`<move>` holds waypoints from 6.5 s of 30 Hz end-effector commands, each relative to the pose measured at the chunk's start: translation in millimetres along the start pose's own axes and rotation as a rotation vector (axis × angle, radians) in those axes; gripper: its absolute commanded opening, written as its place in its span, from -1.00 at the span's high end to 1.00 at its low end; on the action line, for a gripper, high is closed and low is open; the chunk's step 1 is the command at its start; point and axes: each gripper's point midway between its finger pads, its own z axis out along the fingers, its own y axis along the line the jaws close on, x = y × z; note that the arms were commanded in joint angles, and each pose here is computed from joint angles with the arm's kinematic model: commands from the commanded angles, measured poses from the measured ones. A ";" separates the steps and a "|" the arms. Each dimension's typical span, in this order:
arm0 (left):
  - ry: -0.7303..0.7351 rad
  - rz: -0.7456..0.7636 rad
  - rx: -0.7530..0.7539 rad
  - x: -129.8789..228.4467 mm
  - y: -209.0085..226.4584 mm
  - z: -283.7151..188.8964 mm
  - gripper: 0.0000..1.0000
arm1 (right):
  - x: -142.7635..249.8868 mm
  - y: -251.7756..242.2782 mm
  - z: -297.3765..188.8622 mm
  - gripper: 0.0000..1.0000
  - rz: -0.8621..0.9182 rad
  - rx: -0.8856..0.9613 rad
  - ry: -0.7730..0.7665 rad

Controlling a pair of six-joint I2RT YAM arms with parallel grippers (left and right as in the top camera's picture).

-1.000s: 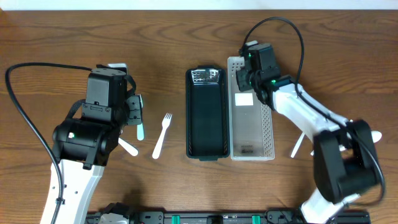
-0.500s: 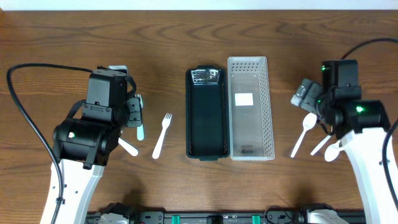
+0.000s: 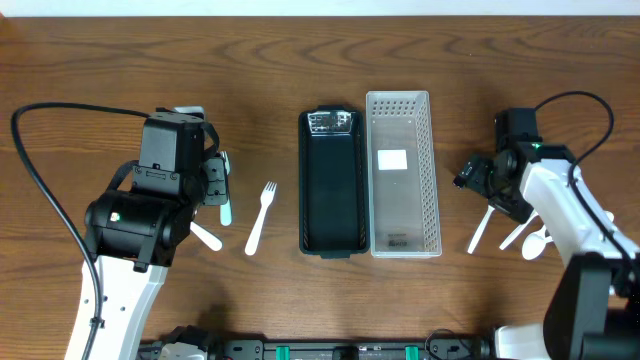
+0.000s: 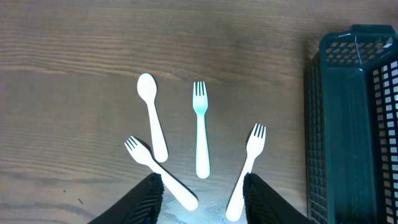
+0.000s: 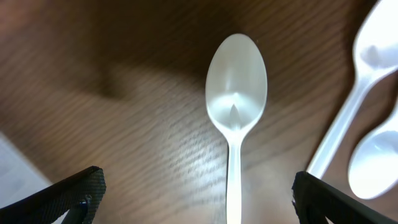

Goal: Pack container
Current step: 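Move the right gripper to a white spoon and grasp its handle, then carry the spoon into the white basket and open the right gripper, then grasp a second white spoon with the right gripper, then lower the second spoon into the white basket and release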

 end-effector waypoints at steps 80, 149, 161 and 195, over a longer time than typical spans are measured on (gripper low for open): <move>0.004 -0.009 -0.012 -0.5 3.0 -1.9 -0.56 | 33.4 164.8 -87.3 0.97 -0.585 -0.230 -0.157; 0.029 -0.004 -0.017 5.8 4.3 -2.0 -0.56 | -16.0 -68.6 53.7 -0.59 0.128 0.027 0.168; 0.035 -0.003 -0.018 7.2 4.6 -2.0 -0.57 | -20.1 -72.0 54.5 -0.41 0.127 0.046 0.147; 0.034 -0.003 -0.018 7.2 4.5 -2.0 -0.57 | -39.1 12.4 -56.0 0.97 -0.181 -0.110 -0.075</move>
